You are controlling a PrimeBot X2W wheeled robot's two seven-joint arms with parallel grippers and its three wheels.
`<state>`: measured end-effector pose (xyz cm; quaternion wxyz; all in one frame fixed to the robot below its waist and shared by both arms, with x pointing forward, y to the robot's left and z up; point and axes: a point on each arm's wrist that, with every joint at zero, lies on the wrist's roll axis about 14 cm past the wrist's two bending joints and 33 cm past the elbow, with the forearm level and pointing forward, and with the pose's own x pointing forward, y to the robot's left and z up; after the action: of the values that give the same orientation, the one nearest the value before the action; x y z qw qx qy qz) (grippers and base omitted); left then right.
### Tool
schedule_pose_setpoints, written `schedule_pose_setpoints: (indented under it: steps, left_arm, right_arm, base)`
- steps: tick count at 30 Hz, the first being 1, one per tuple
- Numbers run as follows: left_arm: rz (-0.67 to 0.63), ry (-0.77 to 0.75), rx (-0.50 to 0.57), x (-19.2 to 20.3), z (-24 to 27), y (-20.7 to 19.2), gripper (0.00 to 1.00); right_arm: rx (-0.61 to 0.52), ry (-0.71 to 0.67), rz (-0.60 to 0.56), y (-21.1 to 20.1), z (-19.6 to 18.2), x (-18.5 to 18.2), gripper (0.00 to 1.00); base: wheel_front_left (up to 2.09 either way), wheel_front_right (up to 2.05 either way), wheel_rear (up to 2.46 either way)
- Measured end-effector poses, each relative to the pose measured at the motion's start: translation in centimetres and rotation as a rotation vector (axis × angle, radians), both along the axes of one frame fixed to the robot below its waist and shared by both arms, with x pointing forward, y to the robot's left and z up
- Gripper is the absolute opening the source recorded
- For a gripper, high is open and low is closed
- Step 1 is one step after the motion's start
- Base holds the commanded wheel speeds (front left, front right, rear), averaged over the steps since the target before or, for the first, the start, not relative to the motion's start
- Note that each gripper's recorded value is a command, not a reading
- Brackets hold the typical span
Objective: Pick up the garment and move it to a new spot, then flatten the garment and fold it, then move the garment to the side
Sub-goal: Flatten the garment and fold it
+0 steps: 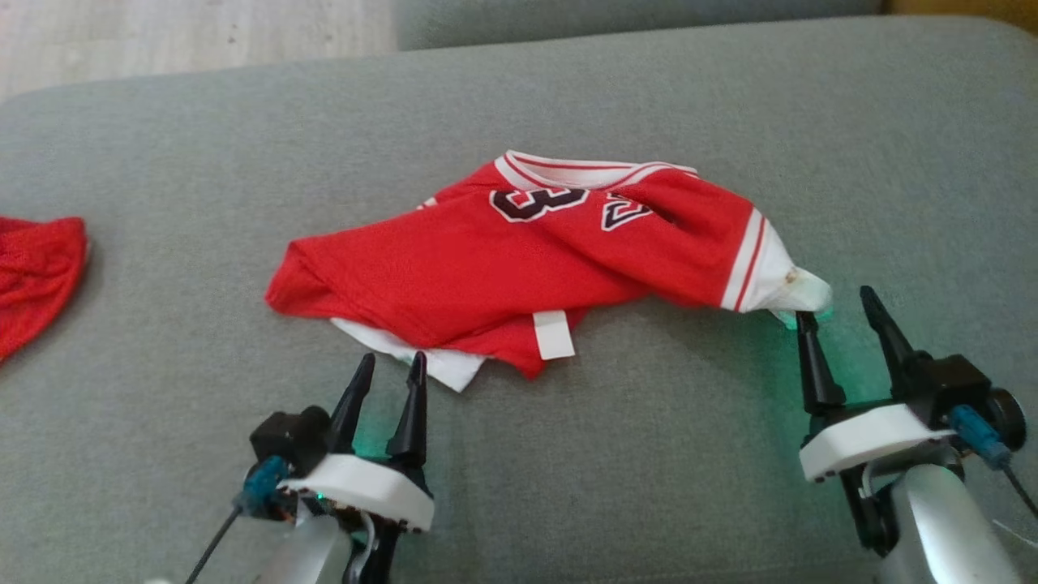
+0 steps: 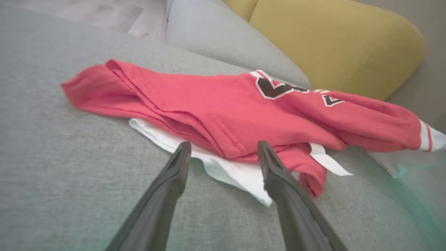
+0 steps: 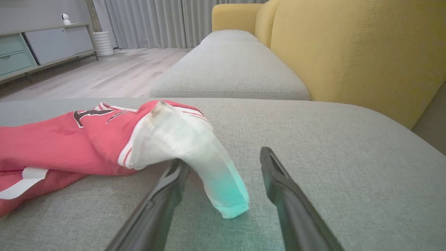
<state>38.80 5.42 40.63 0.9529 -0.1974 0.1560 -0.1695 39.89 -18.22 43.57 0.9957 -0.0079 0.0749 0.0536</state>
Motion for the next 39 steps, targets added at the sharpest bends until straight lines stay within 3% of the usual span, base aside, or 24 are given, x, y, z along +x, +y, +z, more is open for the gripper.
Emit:
schedule_pose_setpoints:
  steps: [9,32,33,36,39]
  left_arm:
    - [-0.070,0.049,-0.049,1.5,-0.9,-3.0,1.00]
    - [-0.042,0.053,-0.046,2.0,-1.0,-2.4,1.00]
    - [-0.046,0.054,-0.046,2.0,-1.0,-2.5,0.89]
    - [-0.052,0.054,-0.045,2.0,-1.0,-2.7,0.00]
    - [-0.055,0.032,-0.051,2.3,-0.3,-2.9,0.00]
  right_arm:
    - [0.005,0.024,-0.034,-0.9,-0.8,-0.7,1.00]
    - [0.040,0.014,-0.051,-0.8,-0.4,-1.0,1.00]
    - [0.040,0.015,-0.050,-0.8,-0.5,-1.0,1.00]
    - [0.041,0.018,-0.046,-0.6,-0.6,-1.1,1.00]
    - [0.050,0.017,-0.046,-0.5,-0.5,-1.1,1.00]
  base:
    - [0.00,0.00,0.00]
    - [0.00,0.00,0.00]
    - [0.00,0.00,0.00]
    - [0.00,0.00,0.00]
    - [0.00,0.00,0.00]
